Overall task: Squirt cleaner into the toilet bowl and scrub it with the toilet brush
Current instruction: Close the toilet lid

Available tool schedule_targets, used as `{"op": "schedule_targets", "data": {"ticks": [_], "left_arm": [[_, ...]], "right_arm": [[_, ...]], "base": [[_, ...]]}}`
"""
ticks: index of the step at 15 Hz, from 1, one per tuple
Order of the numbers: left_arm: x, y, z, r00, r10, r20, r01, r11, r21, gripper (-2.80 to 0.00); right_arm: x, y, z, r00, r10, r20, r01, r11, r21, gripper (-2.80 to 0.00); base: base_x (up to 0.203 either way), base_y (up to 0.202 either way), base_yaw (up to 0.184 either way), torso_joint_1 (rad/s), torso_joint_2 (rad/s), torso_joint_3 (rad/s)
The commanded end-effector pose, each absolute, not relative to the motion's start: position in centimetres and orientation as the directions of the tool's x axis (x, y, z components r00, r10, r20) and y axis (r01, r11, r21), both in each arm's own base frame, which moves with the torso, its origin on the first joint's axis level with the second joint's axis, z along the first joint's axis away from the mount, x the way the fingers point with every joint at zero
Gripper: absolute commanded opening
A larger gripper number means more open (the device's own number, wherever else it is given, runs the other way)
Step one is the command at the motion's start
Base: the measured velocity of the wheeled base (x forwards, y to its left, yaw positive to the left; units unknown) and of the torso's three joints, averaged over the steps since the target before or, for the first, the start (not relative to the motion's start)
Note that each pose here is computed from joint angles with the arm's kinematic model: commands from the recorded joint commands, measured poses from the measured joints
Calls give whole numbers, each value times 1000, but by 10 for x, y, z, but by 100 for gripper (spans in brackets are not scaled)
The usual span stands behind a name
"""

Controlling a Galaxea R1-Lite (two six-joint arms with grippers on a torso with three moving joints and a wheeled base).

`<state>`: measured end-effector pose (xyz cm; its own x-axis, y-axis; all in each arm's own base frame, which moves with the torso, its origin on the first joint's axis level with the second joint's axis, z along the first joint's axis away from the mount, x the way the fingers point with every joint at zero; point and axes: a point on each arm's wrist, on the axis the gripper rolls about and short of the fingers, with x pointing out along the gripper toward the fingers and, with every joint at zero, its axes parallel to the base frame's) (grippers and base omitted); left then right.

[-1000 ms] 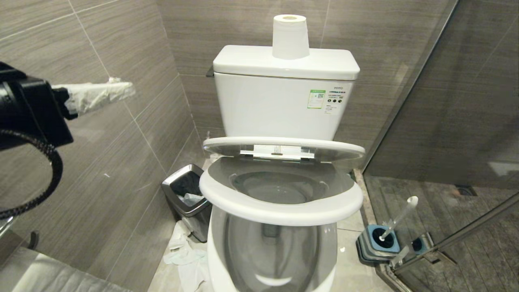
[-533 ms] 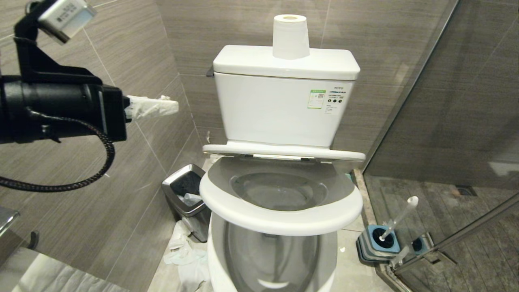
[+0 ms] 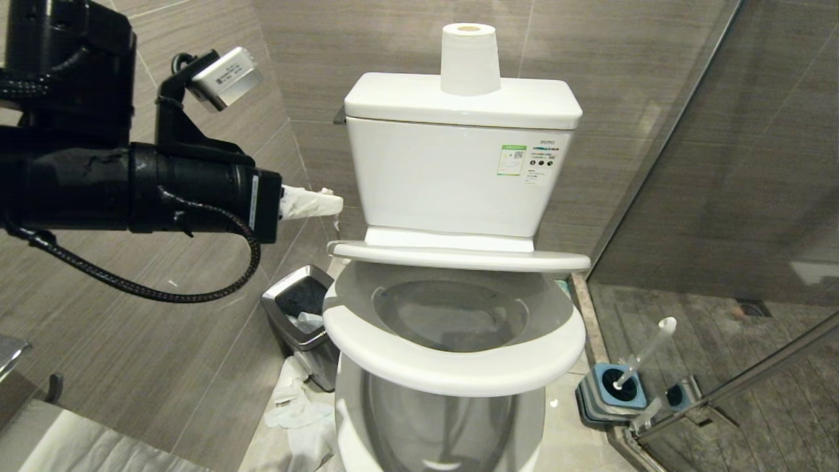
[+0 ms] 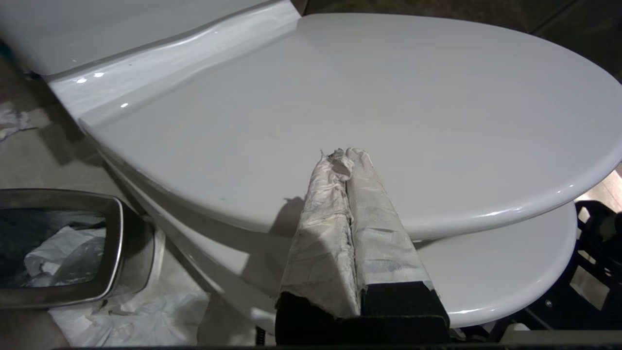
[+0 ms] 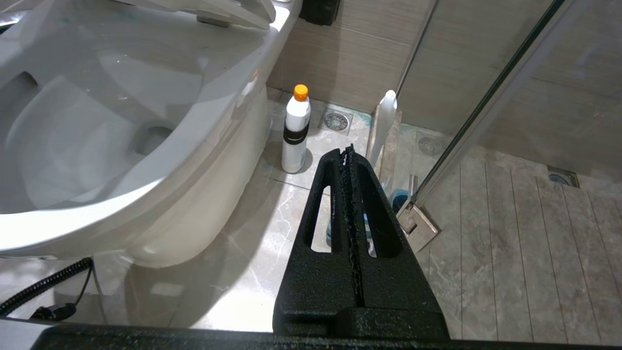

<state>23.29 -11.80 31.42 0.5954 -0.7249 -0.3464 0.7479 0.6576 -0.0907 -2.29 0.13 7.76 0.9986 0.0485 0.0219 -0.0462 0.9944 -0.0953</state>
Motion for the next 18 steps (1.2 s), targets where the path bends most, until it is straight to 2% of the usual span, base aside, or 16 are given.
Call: {"op": "schedule_targets", "data": {"ticks": [1,5,8,14,18], "left_arm": [[236,-131,299,546,-739,-395,769,629,-114,-280],[233,-149,260,451,-735,-506,785,596,-166,-280],[228,-156,224,411,-695,-590,770,611,-183,-280],[237,-166,151,482,-616,-622,708,693,-137,-280],[229,-159,121,465,-552,-692,672,729,-130,-280]], "right_arm": [[-22,1,74,999,49,11,-48,994,-96,-280],[-22,1,74,999,49,11,-48,994,-96,-280],[-22,1,74,999,49,11,-48,994,-96,-280],[-22,1,74,999,49,11,-48,994,-96,-280],[-22,1,74,999,49,11,-48,994,-96,-280]], "base": [[0,0,0,0,0,0],[0,0,0,0,0,0],[0,0,0,0,0,0],[0,0,0,0,0,0],[0,0,0,0,0,0]]}}
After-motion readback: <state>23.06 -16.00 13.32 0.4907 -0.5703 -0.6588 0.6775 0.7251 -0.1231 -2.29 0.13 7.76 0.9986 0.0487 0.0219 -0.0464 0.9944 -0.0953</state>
